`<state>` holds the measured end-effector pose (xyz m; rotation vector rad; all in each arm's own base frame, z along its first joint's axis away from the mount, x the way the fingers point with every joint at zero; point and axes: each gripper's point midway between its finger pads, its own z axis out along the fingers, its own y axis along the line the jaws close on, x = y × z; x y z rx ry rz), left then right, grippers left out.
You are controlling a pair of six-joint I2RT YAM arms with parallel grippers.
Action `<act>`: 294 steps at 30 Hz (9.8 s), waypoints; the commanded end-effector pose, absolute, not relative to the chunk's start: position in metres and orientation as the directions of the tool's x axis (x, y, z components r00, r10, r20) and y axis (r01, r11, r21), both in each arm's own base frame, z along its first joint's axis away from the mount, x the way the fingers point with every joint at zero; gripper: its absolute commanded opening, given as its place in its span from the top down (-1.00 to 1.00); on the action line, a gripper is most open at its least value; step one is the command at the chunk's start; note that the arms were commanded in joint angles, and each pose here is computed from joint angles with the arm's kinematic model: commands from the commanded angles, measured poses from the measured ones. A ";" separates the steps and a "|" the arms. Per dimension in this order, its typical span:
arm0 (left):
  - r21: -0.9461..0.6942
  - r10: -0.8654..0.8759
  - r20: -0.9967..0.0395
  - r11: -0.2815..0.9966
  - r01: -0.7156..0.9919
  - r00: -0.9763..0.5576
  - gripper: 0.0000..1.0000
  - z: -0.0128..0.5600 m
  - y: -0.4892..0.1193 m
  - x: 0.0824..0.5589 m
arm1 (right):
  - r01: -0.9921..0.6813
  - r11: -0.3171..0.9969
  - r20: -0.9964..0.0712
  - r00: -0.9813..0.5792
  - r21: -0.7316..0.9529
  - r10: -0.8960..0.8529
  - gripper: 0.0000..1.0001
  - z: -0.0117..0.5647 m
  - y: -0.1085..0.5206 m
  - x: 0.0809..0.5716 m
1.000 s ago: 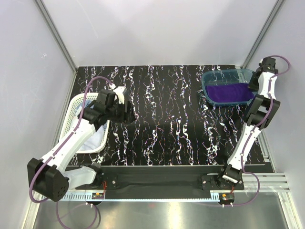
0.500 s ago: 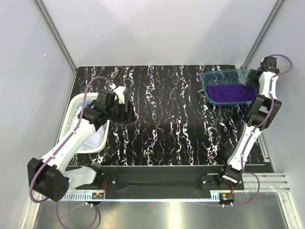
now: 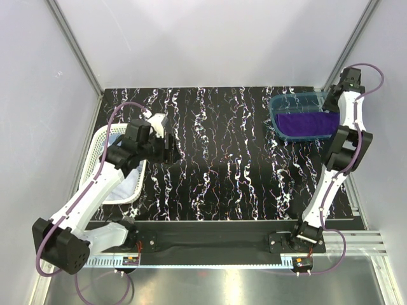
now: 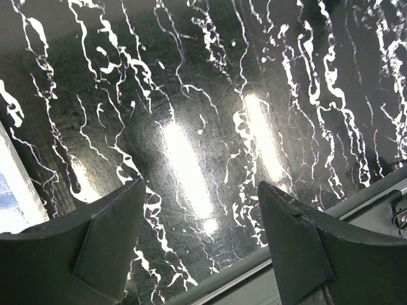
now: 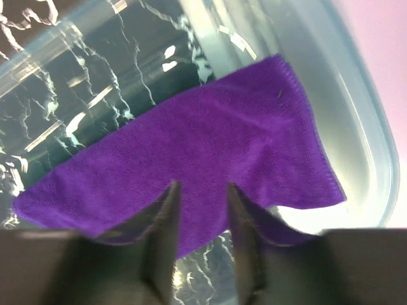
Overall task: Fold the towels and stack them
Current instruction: Neatly place the folded towel into the bin, then grab crumpled towel, then move the towel to the center of the board, then flatten out the crumpled towel
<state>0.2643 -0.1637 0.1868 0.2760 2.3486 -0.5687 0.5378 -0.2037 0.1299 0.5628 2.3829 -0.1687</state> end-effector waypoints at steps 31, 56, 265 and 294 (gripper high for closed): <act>-0.165 -0.605 -0.496 0.769 -0.617 -0.623 -0.36 0.103 0.068 0.328 | -0.099 0.908 -0.753 -0.600 0.406 0.271 -0.99 0.263 0.079 0.464; 0.021 -0.449 -0.387 0.869 -0.494 -0.806 0.82 0.079 0.048 0.362 | -0.220 0.888 -0.769 -0.608 0.404 0.199 -0.99 0.276 0.127 0.433; -0.519 -0.417 -0.808 0.170 0.838 -0.416 1.00 0.539 -0.214 0.118 | -0.917 0.321 -0.859 -0.043 0.236 0.509 1.00 0.542 0.172 0.106; -0.448 -0.184 -0.785 0.828 0.337 -0.591 1.00 0.300 -0.194 0.455 | -0.609 0.706 -0.930 -0.295 0.360 0.220 1.00 0.303 0.190 0.477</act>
